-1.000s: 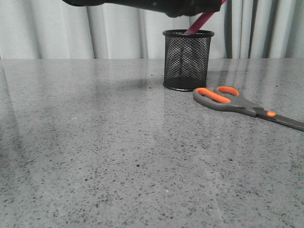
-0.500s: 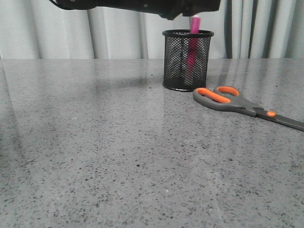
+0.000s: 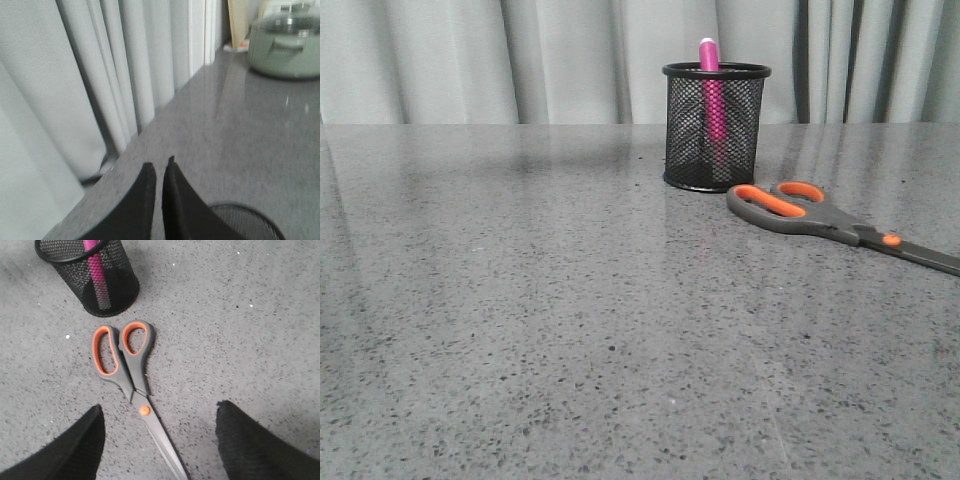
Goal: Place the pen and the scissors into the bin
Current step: 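Lower the right gripper onto the scissors' handles and close it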
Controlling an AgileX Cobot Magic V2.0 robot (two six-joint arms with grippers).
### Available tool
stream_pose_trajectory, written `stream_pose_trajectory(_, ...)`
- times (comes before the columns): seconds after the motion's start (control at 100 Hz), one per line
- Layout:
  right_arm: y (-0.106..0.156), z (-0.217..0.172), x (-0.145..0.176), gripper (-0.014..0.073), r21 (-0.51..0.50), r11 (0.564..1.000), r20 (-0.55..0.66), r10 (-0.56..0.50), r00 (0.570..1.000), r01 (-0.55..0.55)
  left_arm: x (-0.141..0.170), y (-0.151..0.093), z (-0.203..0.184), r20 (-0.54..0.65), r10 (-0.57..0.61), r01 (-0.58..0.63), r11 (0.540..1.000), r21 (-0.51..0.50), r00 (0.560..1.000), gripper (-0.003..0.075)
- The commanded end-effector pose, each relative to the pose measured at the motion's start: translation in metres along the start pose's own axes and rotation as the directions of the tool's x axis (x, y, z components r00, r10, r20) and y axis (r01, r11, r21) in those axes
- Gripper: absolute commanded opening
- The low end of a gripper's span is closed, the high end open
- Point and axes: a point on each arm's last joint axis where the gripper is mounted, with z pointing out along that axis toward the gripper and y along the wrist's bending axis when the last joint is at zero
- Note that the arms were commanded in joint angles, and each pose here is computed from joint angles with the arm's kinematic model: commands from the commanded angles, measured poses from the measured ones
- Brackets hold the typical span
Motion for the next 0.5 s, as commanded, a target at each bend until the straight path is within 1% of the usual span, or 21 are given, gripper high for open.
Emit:
stream_pose_trajectory(0.0,0.002,-0.007,-0.017,0.0433,-0.003,1.0,0.115,0.029,0.993,-0.029,-0.044,-0.008,-0.035,-0.009,0.045,-0.045,0.998,-0.041,0.999,-0.002)
stream_pose_trajectory(0.04,0.002,-0.007,-0.017,0.0433,-0.01,0.999,0.123,0.041,0.992,-0.04,-0.045,-0.007,-0.044,-0.072,0.058,-0.063,0.996,-0.064,0.996,-0.002)
stream_pose_trajectory(0.11,0.003,-0.007,-0.018,0.0433,-0.022,0.999,0.129,0.047,0.991,-0.044,-0.045,-0.005,-0.058,-0.175,0.036,-0.057,0.992,-0.115,0.984,-0.002)
stream_pose_trajectory(0.12,0.004,-0.007,-0.018,0.0433,-0.026,0.999,0.129,0.048,0.99,-0.045,-0.045,-0.005,-0.059,-0.182,0.019,-0.042,0.991,-0.124,0.983,-0.002)
stream_pose_trajectory(0.18,0.005,-0.005,-0.018,0.0433,-0.05,0.999,0.118,0.02,0.993,-0.014,-0.045,-0.005,-0.07,-0.25,0.008,-0.051,0.985,-0.166,0.968,-0.002)
stream_pose_trajectory(0.22,0.007,-0.003,-0.018,0.0433,-0.075,0.997,0.112,0.008,0.994,0.001,-0.045,-0.007,-0.075,-0.271,-0.012,-0.04,0.982,-0.184,0.963,-0.002)
stream_pose_trajectory(0.34,0.01,0.01,-0.022,0.0434,-0.162,0.987,0.073,-0.013,0.997,0.024,-0.046,-0.018,-0.093,-0.28,-0.033,-0.032,0.974,-0.226,0.96,-0.002)
stream_pose_trajectory(0.42,0.01,0.021,-0.025,0.0434,-0.222,0.975,0.035,-0.021,0.999,0.028,-0.047,-0.028,-0.107,-0.256,-0.05,-0.026,0.958,-0.287,0.965,-0.002)
stream_pose_trajectory(0.49,0.007,0.032,-0.028,0.0434,-0.241,0.97,0.001,-0.018,1.0,0.018,-0.043,-0.035,-0.121,-0.233,-0.076,-0.011,0.936,-0.352,0.97,-0.002)
